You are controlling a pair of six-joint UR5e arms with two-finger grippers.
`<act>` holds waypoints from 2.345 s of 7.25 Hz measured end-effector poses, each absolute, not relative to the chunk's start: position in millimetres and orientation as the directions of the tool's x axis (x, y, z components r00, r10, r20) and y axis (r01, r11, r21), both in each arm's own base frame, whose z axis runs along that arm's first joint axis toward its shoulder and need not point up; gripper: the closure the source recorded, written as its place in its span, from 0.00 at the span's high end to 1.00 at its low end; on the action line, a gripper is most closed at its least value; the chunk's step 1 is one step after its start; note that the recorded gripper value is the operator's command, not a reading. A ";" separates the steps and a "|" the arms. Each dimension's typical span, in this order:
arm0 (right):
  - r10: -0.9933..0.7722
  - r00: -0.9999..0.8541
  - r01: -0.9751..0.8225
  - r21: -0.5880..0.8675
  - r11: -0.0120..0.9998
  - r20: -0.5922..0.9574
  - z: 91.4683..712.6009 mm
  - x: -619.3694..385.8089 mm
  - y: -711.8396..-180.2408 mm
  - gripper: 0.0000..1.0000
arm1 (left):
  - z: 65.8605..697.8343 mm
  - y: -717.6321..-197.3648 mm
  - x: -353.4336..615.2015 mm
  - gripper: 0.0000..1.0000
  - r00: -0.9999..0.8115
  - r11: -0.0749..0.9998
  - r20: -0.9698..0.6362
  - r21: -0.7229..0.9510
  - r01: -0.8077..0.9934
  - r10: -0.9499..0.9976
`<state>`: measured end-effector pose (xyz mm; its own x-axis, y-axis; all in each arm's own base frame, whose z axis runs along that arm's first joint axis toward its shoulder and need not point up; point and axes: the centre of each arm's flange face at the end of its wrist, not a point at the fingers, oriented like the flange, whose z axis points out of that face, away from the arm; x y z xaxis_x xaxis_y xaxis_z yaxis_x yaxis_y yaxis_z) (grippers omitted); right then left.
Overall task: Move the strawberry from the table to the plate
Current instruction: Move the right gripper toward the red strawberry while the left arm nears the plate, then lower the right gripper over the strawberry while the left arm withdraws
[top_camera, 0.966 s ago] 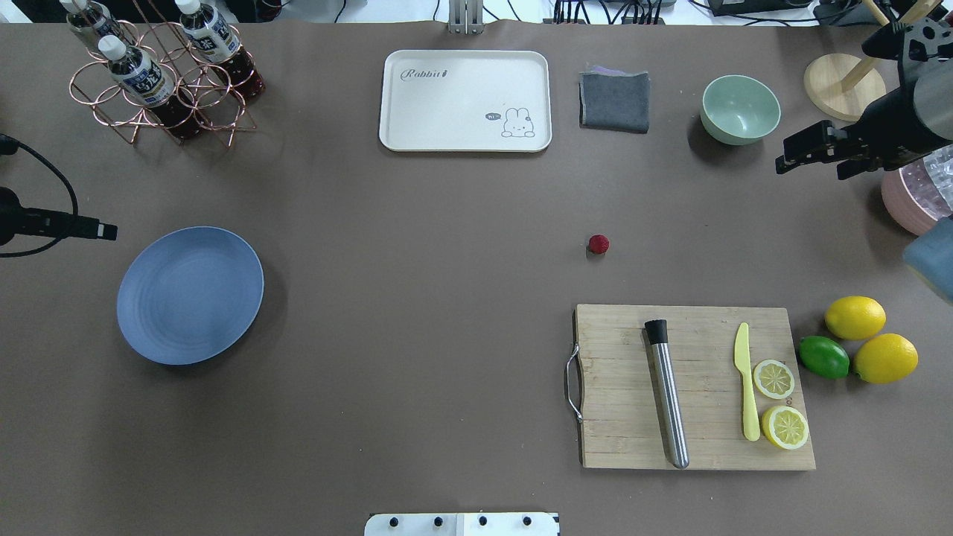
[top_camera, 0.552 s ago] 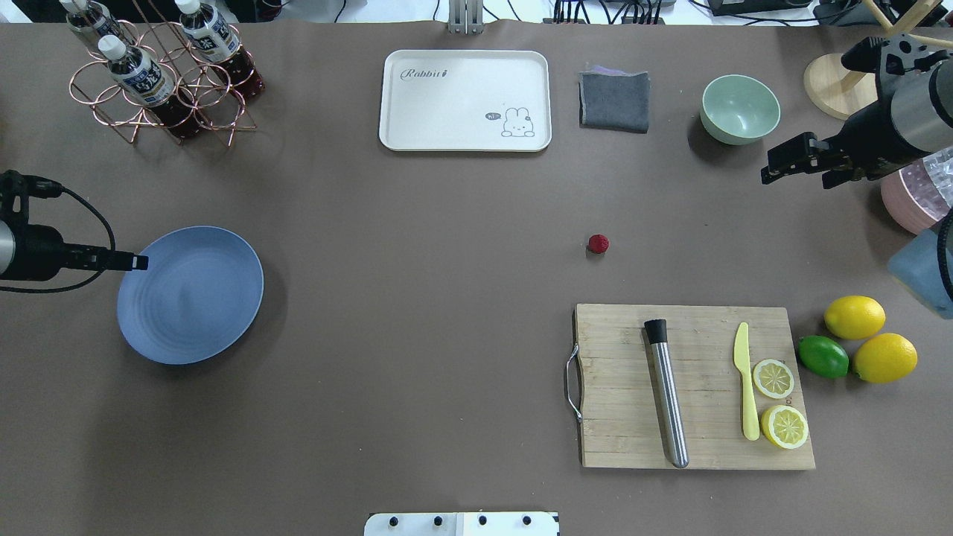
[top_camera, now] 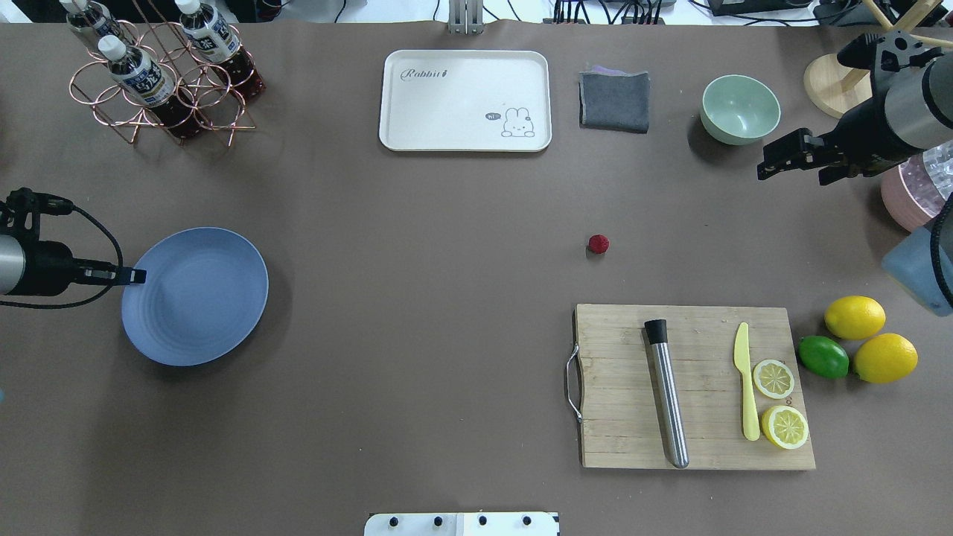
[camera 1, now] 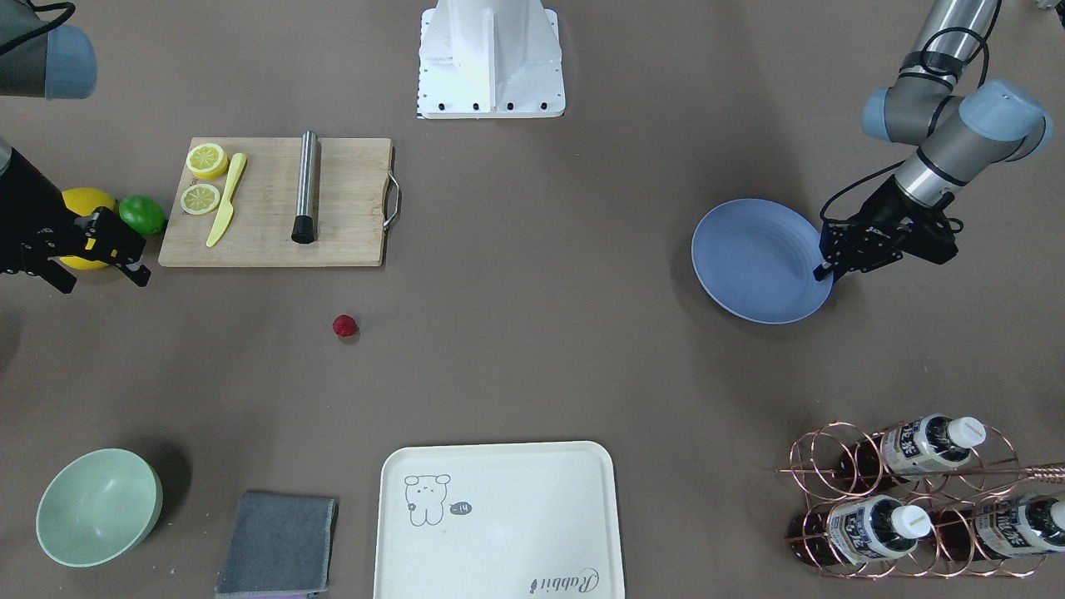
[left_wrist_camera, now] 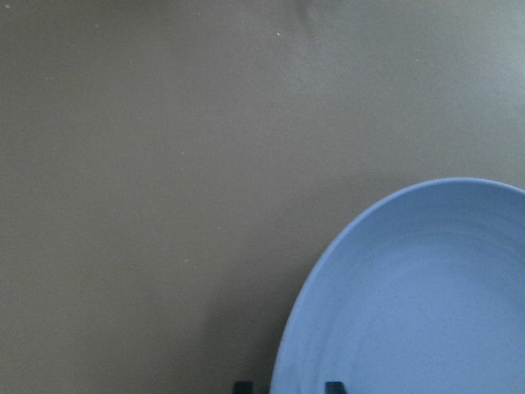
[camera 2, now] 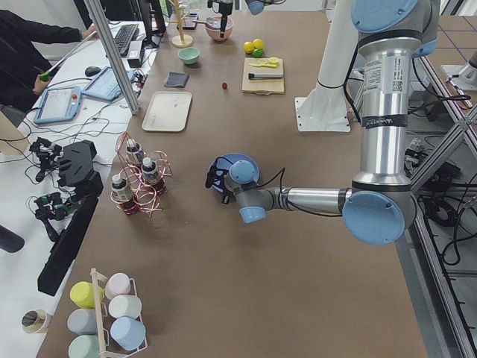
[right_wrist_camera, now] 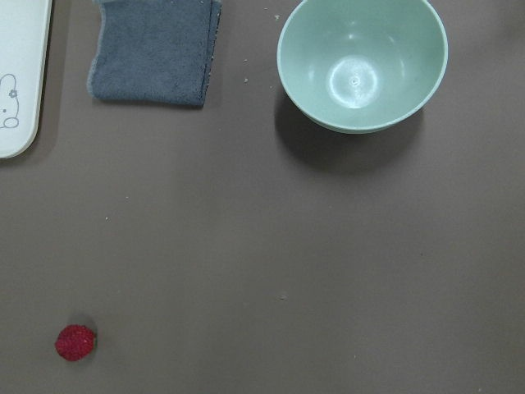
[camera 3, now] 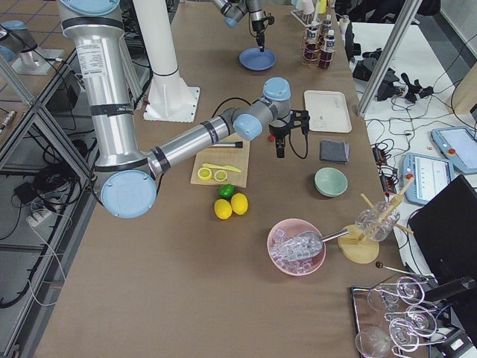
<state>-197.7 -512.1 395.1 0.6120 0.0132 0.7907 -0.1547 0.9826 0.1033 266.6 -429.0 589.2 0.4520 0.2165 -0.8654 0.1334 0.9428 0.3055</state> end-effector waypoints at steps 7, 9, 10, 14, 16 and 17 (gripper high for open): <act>0.029 0.608 -0.161 0.088 0.983 0.793 387.6 -215.5 -512.2 1.00 | 364.0 -456.2 351.3 0.00 0.309 0.978 -0.951 0.065 0.200 0.000; 0.026 0.608 -0.155 0.087 0.984 0.794 378.4 -238.8 -514.3 1.00 | 282.9 -424.4 456.9 0.00 0.333 0.968 -0.942 0.044 0.248 -0.043; 0.031 0.606 -0.158 0.082 0.984 0.795 369.3 -257.3 -513.8 1.00 | 265.3 -396.2 497.9 0.00 0.344 0.964 -0.938 0.051 0.261 -0.043; 0.036 0.595 -0.141 0.060 0.988 0.803 350.5 -309.8 -495.0 1.00 | 269.7 -379.6 551.5 0.98 0.390 0.957 -0.919 0.066 0.281 -0.051; 0.011 0.598 -0.121 0.076 0.990 0.801 345.0 -330.7 -486.9 1.00 | 274.2 -400.6 538.7 0.98 0.394 0.948 -0.917 0.069 0.312 -0.063; -0.002 0.603 -0.109 0.085 0.990 0.798 344.2 -341.9 -480.8 1.00 | 271.8 -414.0 525.0 0.98 0.392 0.945 -0.919 0.080 0.318 -0.054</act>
